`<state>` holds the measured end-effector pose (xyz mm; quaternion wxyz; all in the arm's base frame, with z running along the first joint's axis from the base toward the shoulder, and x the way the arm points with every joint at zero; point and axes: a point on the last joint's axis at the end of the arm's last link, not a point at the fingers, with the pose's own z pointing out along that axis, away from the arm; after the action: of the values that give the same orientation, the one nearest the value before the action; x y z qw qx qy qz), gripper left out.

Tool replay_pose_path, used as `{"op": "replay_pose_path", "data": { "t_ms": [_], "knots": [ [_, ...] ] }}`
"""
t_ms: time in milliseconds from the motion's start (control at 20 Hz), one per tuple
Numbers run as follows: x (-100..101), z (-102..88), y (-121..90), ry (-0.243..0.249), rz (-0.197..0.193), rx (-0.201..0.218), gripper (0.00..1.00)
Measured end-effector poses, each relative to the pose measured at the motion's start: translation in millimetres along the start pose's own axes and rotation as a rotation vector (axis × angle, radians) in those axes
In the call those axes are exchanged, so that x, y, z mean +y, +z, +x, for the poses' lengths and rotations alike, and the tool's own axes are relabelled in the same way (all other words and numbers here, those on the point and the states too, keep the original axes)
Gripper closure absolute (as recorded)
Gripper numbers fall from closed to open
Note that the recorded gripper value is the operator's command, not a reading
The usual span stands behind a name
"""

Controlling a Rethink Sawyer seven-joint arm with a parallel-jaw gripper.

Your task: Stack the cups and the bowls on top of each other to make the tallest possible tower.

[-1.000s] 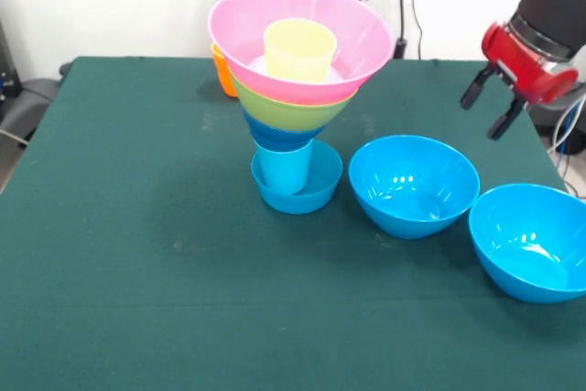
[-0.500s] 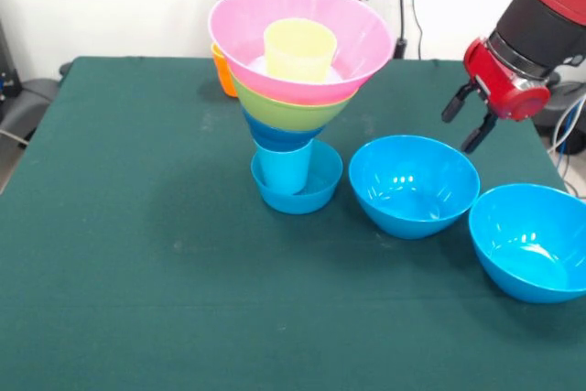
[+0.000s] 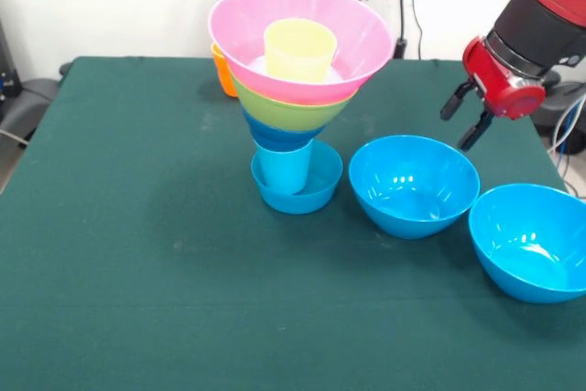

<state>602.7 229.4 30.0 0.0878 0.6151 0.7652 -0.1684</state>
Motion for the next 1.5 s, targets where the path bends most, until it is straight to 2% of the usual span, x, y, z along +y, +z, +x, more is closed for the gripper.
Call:
{"op": "replay_pose_path", "data": {
  "t_ms": [500, 1100, 1500],
  "knots": [
    [0.1, -2.5, 2.4, 0.009, 0.003, -0.004, 0.0],
    [9.7, -28.4, -18.7, 0.05, -0.028, -0.002, 0.0],
    [10.8, -36.1, -6.7, 0.075, -0.012, 0.004, 0.0]
  ]
}}
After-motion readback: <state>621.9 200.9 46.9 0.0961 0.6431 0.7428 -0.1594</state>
